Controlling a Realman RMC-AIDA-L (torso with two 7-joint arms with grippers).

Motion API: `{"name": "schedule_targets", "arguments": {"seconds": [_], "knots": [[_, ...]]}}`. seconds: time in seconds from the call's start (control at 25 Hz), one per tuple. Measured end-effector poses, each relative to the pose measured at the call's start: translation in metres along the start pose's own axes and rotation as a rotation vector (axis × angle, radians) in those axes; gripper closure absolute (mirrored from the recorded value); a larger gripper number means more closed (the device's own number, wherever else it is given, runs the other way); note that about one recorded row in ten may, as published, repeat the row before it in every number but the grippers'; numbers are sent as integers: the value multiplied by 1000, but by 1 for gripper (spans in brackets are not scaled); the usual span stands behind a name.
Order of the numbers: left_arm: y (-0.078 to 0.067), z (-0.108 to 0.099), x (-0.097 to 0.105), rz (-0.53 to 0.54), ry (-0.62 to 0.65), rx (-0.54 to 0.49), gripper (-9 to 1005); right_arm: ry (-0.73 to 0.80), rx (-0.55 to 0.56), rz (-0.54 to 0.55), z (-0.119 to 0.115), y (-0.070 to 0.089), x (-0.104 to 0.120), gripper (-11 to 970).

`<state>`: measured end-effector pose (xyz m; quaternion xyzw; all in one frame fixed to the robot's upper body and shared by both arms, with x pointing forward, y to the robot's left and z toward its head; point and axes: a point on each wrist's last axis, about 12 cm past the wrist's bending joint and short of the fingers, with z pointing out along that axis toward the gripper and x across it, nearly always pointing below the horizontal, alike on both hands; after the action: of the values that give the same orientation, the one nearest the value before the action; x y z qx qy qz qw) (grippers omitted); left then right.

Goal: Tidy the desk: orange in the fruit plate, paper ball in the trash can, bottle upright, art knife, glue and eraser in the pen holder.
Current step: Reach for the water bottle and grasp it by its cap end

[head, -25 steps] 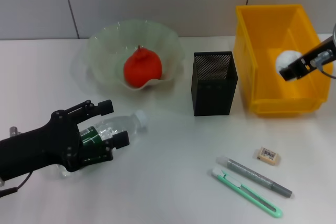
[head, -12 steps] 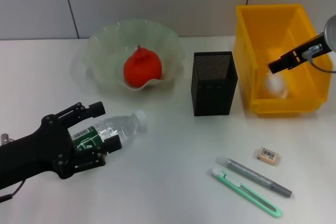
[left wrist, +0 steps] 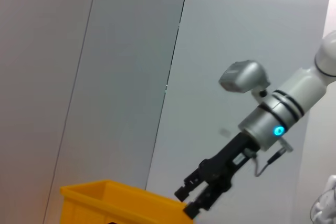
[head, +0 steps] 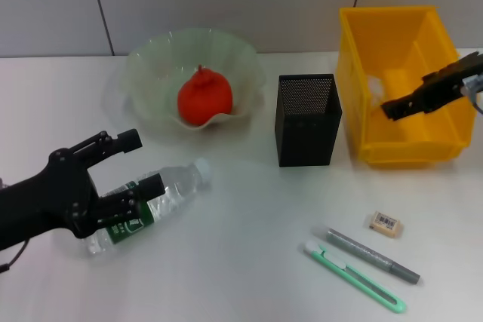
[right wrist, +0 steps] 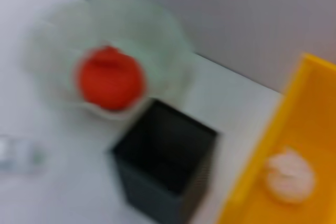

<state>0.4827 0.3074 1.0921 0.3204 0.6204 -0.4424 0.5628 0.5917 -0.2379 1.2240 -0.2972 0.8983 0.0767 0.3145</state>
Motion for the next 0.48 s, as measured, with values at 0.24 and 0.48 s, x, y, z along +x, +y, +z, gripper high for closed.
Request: {"name": "schedule_targets", "arguments": {"seconds": [0.24, 0.48], "knots": [[13, 6, -20, 38, 128, 63, 253, -109, -219, -82, -13, 0, 37, 116], [30, 41, -54, 100, 414, 102, 258, -221, -376, -179, -2, 0, 97, 116]]}}
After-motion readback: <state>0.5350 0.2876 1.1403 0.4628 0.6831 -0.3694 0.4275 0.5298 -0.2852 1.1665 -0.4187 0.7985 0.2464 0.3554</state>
